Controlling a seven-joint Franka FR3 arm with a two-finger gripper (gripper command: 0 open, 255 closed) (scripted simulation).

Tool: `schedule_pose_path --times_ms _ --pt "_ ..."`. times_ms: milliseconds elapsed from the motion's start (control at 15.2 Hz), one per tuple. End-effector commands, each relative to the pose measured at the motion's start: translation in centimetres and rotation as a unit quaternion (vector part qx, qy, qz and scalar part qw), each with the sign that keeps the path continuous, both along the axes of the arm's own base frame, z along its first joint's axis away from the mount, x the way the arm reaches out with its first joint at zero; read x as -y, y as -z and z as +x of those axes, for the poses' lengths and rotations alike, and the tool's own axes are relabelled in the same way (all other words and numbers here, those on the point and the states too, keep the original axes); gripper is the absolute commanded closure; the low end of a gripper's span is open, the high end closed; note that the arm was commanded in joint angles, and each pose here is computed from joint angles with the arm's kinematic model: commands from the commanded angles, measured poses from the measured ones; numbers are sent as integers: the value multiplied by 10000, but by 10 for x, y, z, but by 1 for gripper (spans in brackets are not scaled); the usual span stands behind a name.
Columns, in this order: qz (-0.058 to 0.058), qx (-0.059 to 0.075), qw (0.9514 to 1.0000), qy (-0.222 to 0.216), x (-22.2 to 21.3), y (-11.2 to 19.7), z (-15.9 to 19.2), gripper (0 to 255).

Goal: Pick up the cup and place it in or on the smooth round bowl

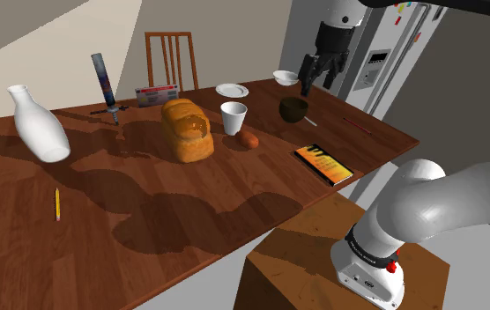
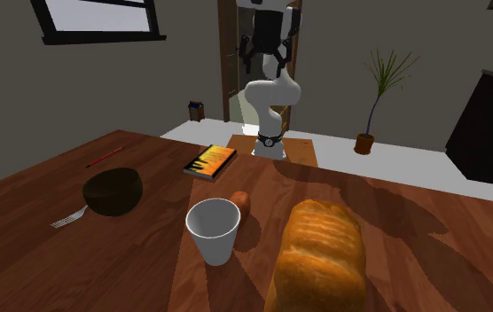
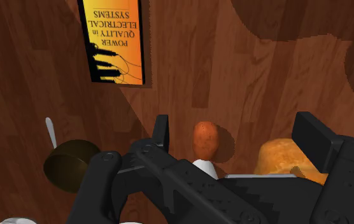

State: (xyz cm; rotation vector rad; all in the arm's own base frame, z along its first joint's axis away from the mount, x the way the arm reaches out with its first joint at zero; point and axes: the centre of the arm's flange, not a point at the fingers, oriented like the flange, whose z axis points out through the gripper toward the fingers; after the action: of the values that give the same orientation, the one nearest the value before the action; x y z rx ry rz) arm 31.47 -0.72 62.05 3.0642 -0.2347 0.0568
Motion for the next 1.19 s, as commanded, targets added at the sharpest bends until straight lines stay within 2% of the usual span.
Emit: schedule_pose_path --times_ms 0,1122 --pt "0 0 10000 0 0 0 0 0" --pt "-374 -8 9993 88 -14 115 194 0"
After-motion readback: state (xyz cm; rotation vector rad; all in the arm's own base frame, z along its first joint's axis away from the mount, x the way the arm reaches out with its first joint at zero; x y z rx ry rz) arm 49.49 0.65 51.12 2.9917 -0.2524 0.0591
